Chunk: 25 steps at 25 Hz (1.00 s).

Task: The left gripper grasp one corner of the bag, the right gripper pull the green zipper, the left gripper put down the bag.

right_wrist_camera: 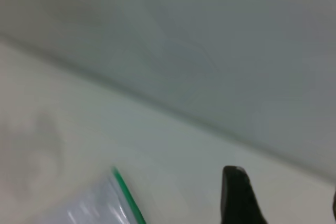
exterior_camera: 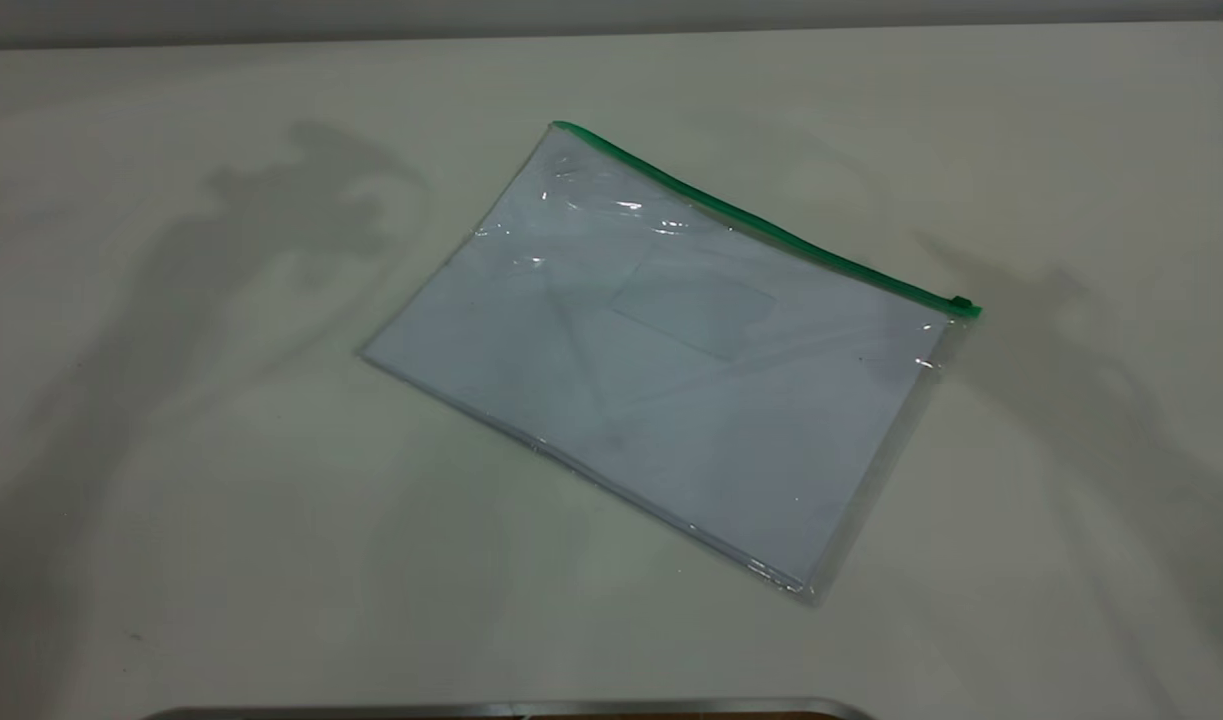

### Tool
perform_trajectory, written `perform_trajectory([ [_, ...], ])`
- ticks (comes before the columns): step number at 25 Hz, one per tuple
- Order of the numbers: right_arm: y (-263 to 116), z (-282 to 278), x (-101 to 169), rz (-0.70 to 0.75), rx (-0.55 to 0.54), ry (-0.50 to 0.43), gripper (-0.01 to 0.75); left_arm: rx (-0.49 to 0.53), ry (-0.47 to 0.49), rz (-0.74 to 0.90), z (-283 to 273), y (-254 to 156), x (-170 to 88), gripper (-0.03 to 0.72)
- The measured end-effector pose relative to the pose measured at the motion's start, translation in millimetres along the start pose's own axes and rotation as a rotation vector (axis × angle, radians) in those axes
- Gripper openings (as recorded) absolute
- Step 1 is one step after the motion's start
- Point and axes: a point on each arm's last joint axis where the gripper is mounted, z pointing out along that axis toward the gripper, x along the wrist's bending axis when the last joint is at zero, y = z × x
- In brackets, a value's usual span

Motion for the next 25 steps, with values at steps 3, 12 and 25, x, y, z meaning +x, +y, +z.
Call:
perform_trajectory([
  [3,23,-36,13,0.020,-0.080,0.080,0.464,0.002,0.062,-0.031,-54,-9,-3,0.587],
  [12,39,-139,42,-0.046,-0.066,0.185,0.464,-0.143,0.230,-0.177,-163,-41,-12,0.587],
  [25,3,-285,79,-0.044,-0.051,0.215,0.464,-0.138,0.225,-0.273,-216,-224,-75,0.587],
])
